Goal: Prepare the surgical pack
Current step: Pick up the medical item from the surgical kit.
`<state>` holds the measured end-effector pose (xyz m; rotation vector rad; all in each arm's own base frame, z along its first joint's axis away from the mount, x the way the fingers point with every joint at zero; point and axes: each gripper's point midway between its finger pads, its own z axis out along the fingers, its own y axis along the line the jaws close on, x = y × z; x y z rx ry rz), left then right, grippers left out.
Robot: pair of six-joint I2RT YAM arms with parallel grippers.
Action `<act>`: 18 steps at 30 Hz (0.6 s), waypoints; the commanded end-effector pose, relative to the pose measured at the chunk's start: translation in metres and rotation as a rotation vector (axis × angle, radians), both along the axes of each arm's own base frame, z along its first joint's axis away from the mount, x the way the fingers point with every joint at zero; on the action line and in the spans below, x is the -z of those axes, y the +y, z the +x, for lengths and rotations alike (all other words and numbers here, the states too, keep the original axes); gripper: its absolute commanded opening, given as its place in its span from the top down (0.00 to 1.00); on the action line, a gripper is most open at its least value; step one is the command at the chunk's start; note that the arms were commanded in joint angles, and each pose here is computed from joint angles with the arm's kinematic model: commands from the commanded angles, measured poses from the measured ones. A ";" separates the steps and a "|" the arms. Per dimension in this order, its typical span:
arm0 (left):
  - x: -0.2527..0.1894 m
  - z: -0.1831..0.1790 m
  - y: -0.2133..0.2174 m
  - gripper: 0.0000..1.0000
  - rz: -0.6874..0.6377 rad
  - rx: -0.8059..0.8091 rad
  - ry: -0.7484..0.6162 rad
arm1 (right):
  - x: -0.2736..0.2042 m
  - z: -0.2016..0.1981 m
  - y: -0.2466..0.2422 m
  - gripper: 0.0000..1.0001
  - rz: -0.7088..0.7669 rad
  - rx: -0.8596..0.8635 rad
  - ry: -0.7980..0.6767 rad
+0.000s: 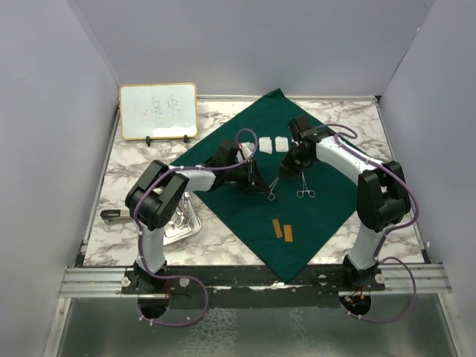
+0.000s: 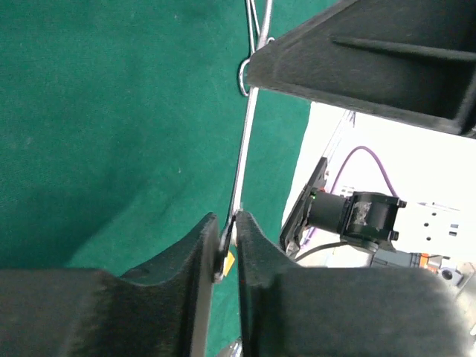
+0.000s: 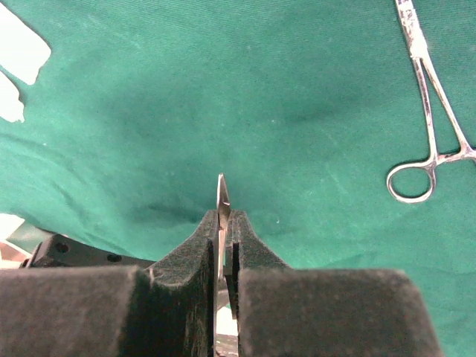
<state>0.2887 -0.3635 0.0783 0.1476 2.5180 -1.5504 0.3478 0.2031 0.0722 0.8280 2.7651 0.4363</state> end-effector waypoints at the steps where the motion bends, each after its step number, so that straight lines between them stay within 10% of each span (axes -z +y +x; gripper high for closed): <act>1: -0.008 -0.007 -0.003 0.88 -0.033 0.025 -0.011 | -0.020 0.003 0.008 0.99 0.052 -0.016 -0.061; 5: -0.016 -0.006 -0.001 1.00 -0.033 0.020 -0.047 | -0.024 0.002 0.003 0.92 0.033 -0.030 -0.088; 10: -0.031 -0.001 0.013 1.00 0.053 -0.015 -0.178 | -0.037 0.009 -0.014 0.37 -0.061 -0.098 -0.211; 18: -0.052 -0.004 0.069 1.00 0.243 -0.194 -0.343 | -0.094 0.023 -0.031 0.30 -0.190 -0.350 -0.548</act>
